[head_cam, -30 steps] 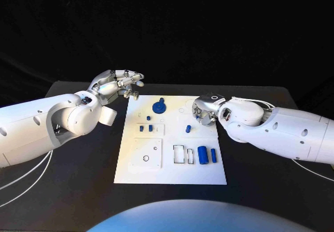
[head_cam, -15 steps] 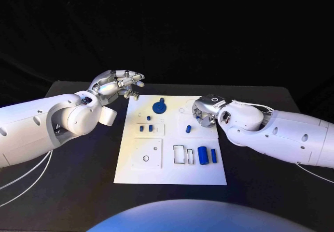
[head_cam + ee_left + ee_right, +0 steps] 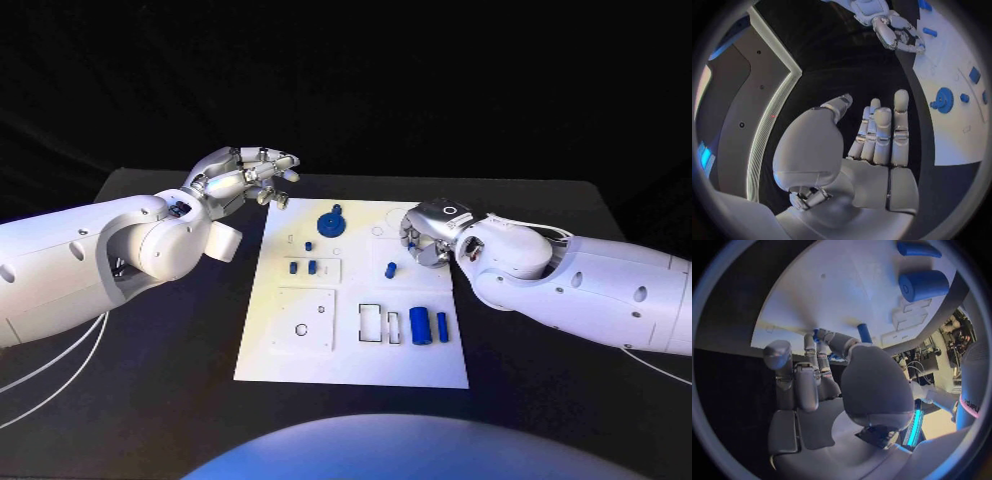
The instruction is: Assemble the parts on the task board
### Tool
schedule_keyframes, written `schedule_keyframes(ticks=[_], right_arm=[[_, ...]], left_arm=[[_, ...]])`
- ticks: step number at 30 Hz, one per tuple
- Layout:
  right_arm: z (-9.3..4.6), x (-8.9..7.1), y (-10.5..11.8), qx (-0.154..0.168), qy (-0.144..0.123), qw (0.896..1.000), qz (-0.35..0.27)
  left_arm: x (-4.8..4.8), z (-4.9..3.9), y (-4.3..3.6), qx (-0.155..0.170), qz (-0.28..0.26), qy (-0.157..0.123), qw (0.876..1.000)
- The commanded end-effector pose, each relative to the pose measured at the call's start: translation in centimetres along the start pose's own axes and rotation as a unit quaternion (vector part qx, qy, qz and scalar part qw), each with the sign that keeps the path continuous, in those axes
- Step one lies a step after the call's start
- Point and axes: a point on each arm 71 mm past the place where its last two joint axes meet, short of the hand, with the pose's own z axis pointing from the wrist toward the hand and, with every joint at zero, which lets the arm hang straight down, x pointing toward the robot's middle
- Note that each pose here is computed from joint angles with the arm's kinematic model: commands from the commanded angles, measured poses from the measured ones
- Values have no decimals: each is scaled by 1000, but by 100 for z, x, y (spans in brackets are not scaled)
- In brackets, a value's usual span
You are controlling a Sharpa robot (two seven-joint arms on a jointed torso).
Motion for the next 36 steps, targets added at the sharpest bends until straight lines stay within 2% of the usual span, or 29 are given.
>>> schedule_keyframes(ticks=[1, 13, 19, 28, 36], right_arm=[[-9, -36, -15, 4, -15, 1000, -1], [-72, -112, -44, 4, -21, 1000, 11], [-174, -255, 34, -9, -38, 999, 30], [-291, -451, 407, -62, -60, 995, 55], [-222, -477, 790, -112, -58, 990, 70]], left_arm=[[18, 6, -5, 1, -1, 10, 1000], [-2, 6, 1, -1, 0, 8, 1000], [-17, 7, 4, -2, 1, 7, 1000], [-36, 37, 17, -2, 2, 5, 1000], [-27, 85, 34, -3, 4, 6, 1000]])
